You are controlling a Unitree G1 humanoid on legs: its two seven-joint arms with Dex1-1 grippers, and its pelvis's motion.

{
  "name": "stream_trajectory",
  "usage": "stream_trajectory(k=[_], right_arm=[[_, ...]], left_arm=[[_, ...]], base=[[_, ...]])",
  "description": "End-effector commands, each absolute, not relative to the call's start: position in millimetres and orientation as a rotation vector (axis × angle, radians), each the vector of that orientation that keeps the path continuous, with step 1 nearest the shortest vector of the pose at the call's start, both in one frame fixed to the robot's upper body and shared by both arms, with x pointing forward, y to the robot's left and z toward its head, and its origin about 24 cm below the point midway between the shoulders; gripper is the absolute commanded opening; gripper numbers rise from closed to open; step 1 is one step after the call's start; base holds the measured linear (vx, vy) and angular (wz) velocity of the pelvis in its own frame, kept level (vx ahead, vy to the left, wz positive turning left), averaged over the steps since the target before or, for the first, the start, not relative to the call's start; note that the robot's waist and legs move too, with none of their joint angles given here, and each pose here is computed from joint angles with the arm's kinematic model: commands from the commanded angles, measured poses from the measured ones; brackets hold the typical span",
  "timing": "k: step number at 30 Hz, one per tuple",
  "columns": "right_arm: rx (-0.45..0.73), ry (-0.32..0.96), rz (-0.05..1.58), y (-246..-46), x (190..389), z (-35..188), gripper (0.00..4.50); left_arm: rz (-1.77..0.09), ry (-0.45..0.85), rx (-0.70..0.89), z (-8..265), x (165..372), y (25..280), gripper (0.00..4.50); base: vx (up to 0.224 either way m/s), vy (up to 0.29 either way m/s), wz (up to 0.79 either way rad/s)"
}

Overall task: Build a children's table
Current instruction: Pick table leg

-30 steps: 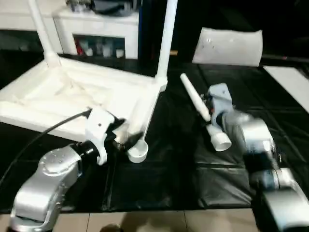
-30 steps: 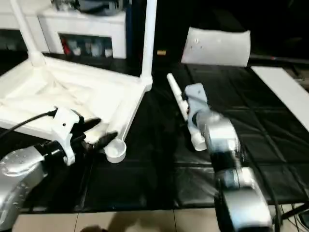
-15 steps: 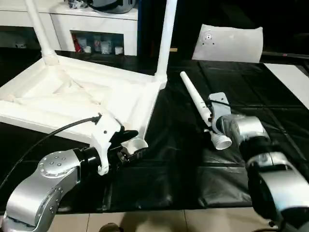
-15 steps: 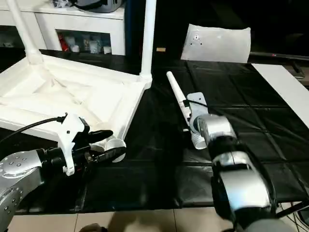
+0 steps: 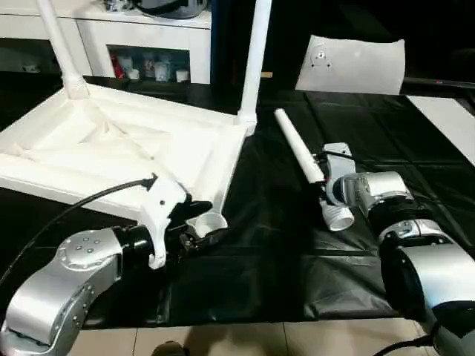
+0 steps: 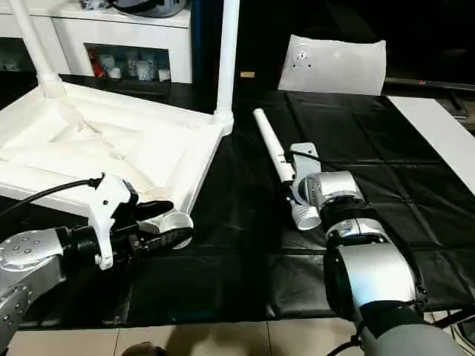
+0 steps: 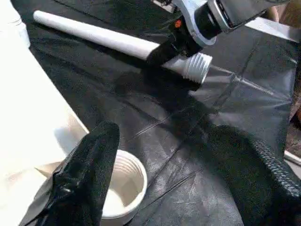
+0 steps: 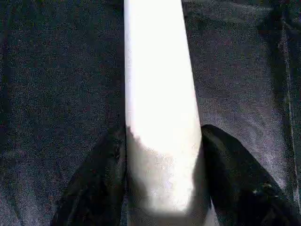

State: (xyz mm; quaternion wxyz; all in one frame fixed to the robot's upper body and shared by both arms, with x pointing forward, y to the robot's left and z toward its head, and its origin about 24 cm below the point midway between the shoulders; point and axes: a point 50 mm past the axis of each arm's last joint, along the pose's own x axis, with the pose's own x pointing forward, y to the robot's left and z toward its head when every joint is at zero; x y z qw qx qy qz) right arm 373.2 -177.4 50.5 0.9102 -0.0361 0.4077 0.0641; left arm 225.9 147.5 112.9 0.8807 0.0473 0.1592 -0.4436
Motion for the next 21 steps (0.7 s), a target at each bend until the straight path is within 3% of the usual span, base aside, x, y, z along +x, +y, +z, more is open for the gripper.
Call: stream_trajectory(k=[1,6,7,10,12,13,15,17,18,21], right_arm=[[-0.052,0.862,0.129,-180.7,372.0,50,2.33],[-0.052,0.862,0.129,-180.7,372.0,50,2.33],[-0.024,0.833,0.115,-183.8,373.2,51,2.16],[0.073,0.737,0.069,-194.4,377.7,60,1.99],[0.151,0.666,0.071,-196.3,381.3,67,1.93],[0.257,0.604,0.063,-199.2,384.0,75,1.91],[0.342,0.562,0.054,-203.9,384.9,81,1.89],[0.466,0.394,0.105,-207.2,386.8,99,1.88],[0.48,0.372,0.114,-207.5,386.8,102,1.88],[0.554,0.131,0.27,-203.3,379.8,128,1.88]], left_arm=[[-0.94,0.336,0.099,113,226,145,3.56],[-0.94,0.336,0.099,113,226,145,3.56],[-0.908,0.324,0.116,113,228,147,3.56],[-0.813,0.302,0.138,110,239,151,3.56],[-0.786,0.285,0.123,112,244,152,3.85],[-0.754,0.261,0.101,114,249,152,3.92],[-0.703,0.228,0.09,117,256,153,4.06],[-0.657,0.159,0.064,122,263,148,4.13],[-0.65,0.155,0.062,122,264,148,4.16],[-0.621,0.077,0.077,127,271,141,4.4]], base=[[0.0,0.0,0.0],[0.0,0.0,0.0],[0.0,0.0,0.0],[0.0,0.0,0.0],[0.0,0.0,0.0],[0.0,0.0,0.0],[0.0,0.0,0.0],[0.0,0.0,0.0],[0.0,0.0,0.0],[0.0,0.0,0.0]])
